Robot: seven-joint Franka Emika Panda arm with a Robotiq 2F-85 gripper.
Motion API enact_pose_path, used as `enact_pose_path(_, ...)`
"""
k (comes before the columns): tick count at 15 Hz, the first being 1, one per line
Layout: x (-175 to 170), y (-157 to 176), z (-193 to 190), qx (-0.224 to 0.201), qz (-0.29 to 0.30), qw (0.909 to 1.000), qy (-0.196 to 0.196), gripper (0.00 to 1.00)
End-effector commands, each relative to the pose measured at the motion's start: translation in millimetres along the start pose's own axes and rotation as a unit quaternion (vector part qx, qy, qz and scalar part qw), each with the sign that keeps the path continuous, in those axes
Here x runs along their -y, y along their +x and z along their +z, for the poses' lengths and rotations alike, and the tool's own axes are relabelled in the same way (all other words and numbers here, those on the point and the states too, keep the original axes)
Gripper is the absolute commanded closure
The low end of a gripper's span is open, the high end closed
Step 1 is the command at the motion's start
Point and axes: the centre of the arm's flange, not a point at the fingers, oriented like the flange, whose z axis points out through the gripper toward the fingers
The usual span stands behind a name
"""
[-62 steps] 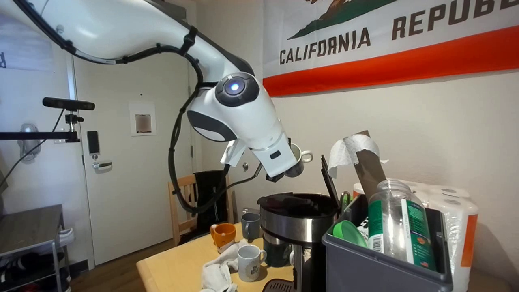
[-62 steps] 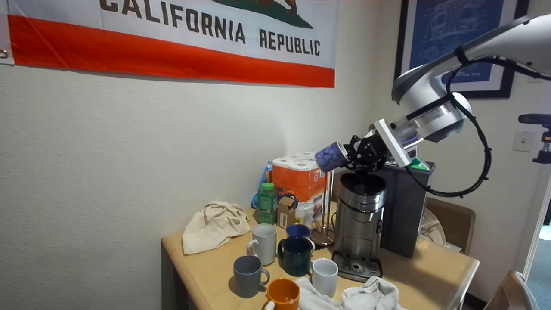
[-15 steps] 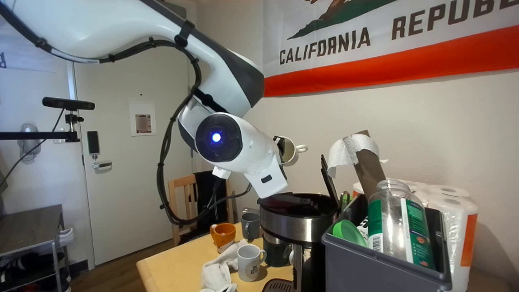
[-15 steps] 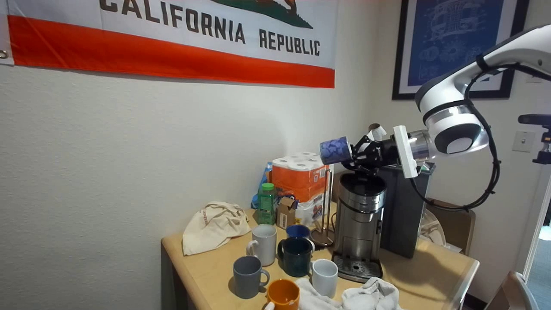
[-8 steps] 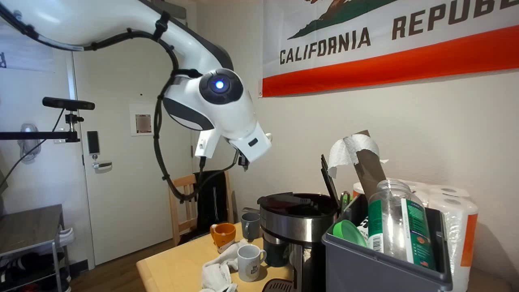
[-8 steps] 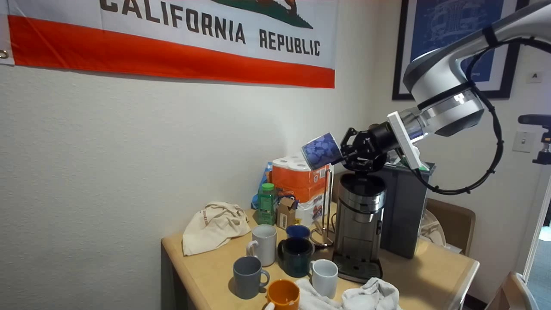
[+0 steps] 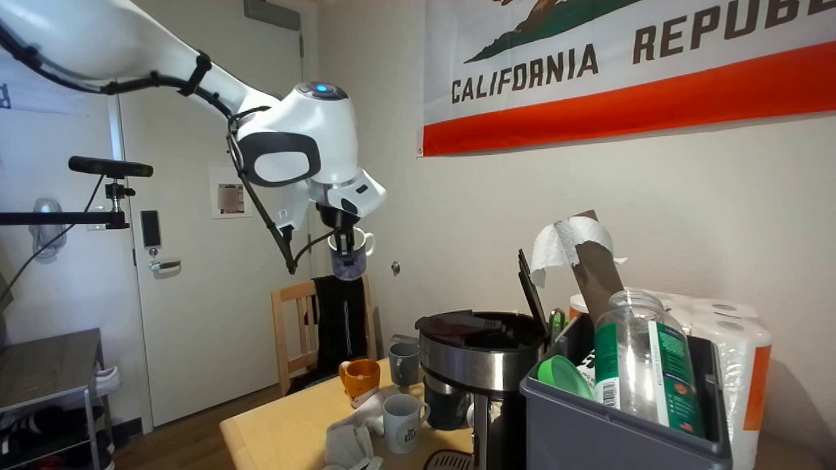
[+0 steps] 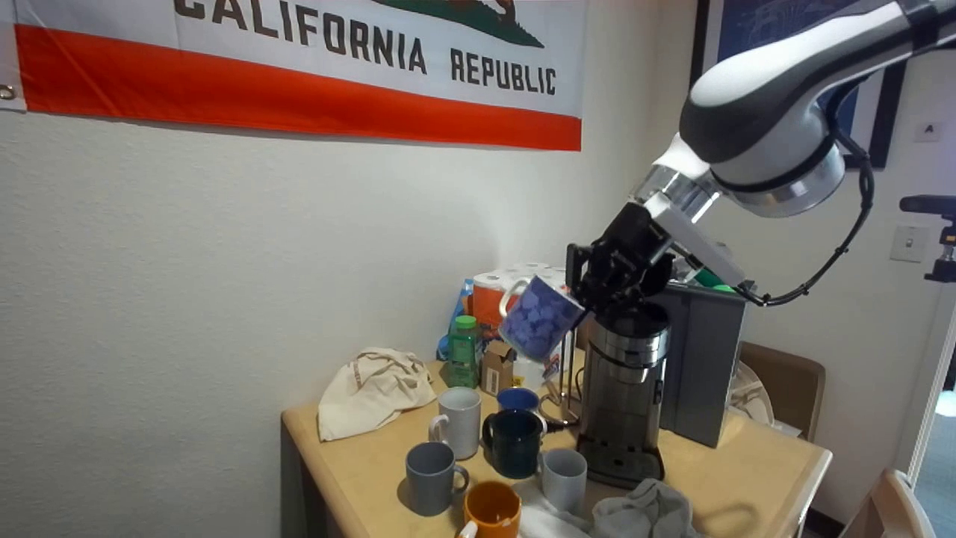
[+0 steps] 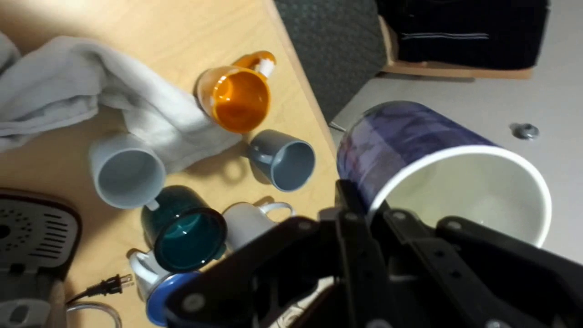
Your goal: Tip the mug over the coffee machine chamber
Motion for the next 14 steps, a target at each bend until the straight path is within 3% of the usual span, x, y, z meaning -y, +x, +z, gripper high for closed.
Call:
enact_pose_path(1,8,-26,27,0.008,-0.043,0.9953,-0.086,0.96)
enact_pose_path(8,-17,-60,105,0.047,-0.105,0.9770,-0.180,0.96)
enact_pose_path(14,-50,-76,162,0.054,-0.117,0.9697,-0.207,0.97)
